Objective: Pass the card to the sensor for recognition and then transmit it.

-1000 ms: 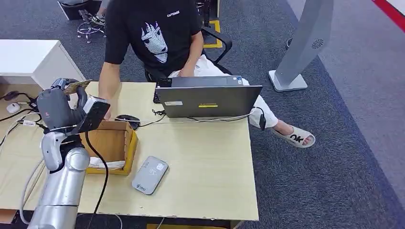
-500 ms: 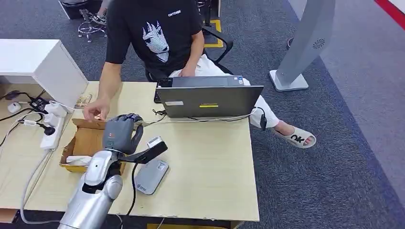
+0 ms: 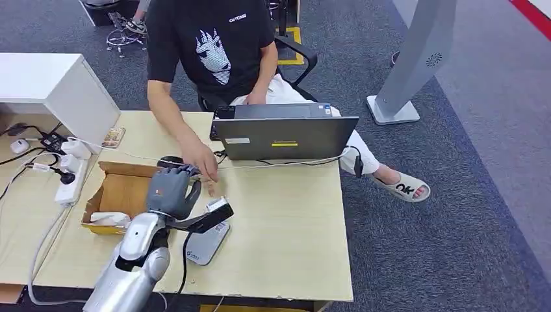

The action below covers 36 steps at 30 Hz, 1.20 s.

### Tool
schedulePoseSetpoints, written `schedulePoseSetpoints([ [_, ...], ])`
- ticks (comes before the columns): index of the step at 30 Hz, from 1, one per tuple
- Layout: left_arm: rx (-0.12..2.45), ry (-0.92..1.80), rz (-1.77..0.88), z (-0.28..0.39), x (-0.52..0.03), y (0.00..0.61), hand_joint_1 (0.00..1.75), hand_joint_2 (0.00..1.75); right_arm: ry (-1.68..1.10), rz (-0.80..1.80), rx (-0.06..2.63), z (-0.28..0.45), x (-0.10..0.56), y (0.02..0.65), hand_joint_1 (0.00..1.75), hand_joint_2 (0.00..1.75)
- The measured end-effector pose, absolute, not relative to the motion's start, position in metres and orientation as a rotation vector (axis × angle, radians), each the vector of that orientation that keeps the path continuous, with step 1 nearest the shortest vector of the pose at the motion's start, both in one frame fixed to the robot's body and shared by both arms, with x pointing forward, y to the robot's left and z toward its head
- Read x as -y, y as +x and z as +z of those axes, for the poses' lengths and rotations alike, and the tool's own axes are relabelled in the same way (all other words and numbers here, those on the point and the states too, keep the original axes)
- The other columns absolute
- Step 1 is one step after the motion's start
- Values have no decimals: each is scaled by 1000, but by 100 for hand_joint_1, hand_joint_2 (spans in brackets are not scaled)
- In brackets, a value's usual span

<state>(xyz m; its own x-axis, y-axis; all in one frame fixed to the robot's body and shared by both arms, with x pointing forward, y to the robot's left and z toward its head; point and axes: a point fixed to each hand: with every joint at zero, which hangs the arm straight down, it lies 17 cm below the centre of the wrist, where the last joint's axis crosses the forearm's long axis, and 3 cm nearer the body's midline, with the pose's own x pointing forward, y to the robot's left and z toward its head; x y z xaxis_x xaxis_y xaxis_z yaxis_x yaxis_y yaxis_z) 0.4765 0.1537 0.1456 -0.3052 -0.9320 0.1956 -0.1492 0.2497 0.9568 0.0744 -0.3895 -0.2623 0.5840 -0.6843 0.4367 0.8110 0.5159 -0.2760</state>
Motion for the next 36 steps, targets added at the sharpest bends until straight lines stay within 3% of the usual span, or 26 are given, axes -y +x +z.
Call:
schedulePoseSetpoints([
  [36, 1622, 996, -1212, 126, -154, 468, 175, 175, -475, -920, 277, -264, 382, 73, 0, 175],
])
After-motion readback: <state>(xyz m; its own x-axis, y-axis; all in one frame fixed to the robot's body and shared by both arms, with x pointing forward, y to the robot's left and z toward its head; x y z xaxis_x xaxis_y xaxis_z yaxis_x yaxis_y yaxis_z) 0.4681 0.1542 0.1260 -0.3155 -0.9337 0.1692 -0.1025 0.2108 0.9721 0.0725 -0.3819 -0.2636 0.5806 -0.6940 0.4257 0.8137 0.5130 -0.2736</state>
